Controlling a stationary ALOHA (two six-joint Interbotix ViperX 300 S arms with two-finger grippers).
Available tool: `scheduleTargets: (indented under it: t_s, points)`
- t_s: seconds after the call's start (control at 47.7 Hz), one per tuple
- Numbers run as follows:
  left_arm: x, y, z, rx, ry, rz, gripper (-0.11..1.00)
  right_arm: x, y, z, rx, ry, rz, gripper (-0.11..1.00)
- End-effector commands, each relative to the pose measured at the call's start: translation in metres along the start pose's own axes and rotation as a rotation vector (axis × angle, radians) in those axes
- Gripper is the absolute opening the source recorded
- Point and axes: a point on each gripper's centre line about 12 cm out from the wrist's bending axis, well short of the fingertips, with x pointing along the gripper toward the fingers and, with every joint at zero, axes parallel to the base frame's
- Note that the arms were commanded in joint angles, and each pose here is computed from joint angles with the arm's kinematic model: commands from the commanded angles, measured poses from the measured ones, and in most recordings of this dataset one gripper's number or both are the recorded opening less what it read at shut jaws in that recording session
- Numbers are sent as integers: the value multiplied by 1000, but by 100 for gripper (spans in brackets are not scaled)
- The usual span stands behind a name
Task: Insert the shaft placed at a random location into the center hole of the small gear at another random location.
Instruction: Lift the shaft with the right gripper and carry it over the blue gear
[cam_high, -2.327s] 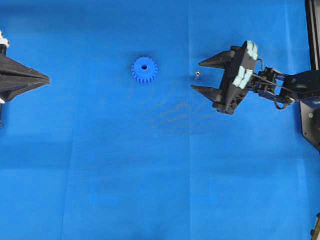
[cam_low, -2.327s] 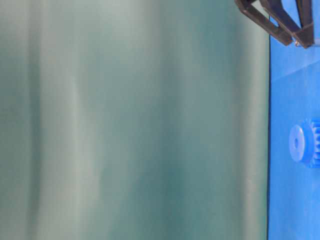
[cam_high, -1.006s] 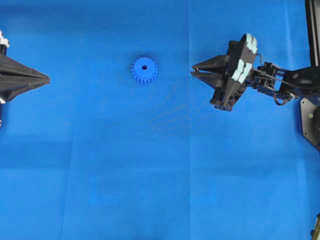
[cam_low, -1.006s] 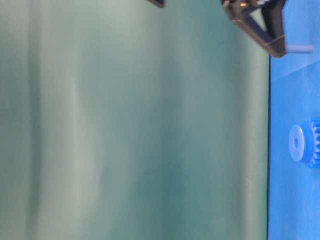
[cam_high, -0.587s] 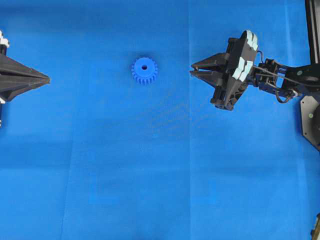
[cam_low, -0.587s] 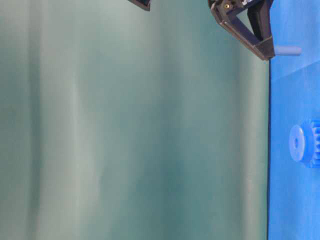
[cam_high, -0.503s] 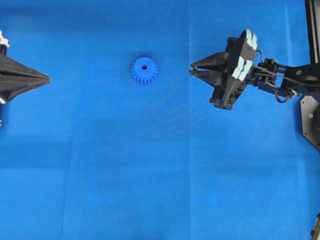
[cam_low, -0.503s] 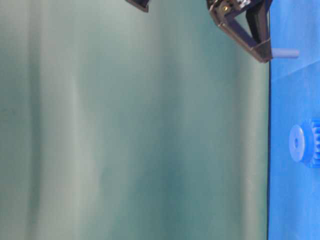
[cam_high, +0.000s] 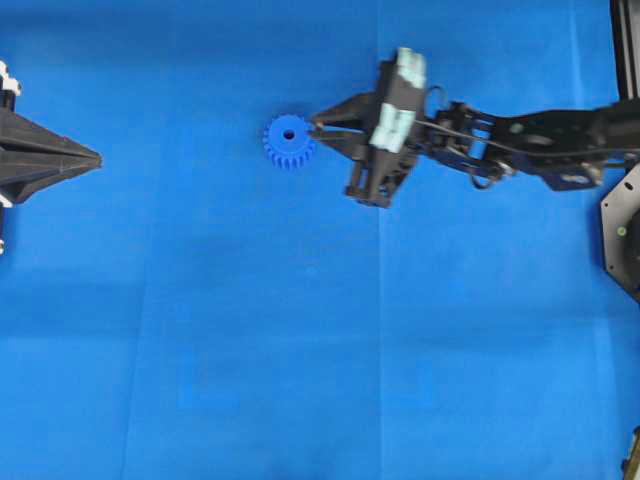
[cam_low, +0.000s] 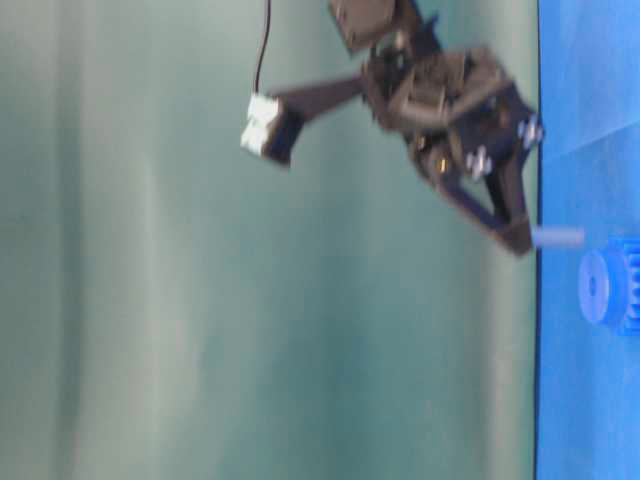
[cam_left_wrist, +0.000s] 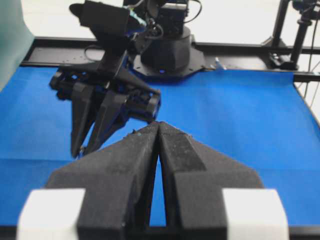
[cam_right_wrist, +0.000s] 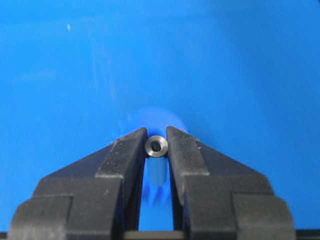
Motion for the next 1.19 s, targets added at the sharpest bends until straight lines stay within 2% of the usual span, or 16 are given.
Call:
scheduleTargets:
  t_s: [0.0, 0.189, 0.545, 1.174]
  points:
    - [2, 0, 2, -1, -5, 0, 0, 9, 1, 21, -1, -38, 3, 3]
    - [1, 0, 1, -1, -3, 0, 0, 20, -2, 29, -19, -38, -5, 3]
    - [1, 0, 0, 0, 0, 0, 0, 22, -7, 27, -16, -32, -14, 3]
    - [1, 0, 1, 0, -2, 2, 0, 35, -7, 4, 4, 12, -27, 3]
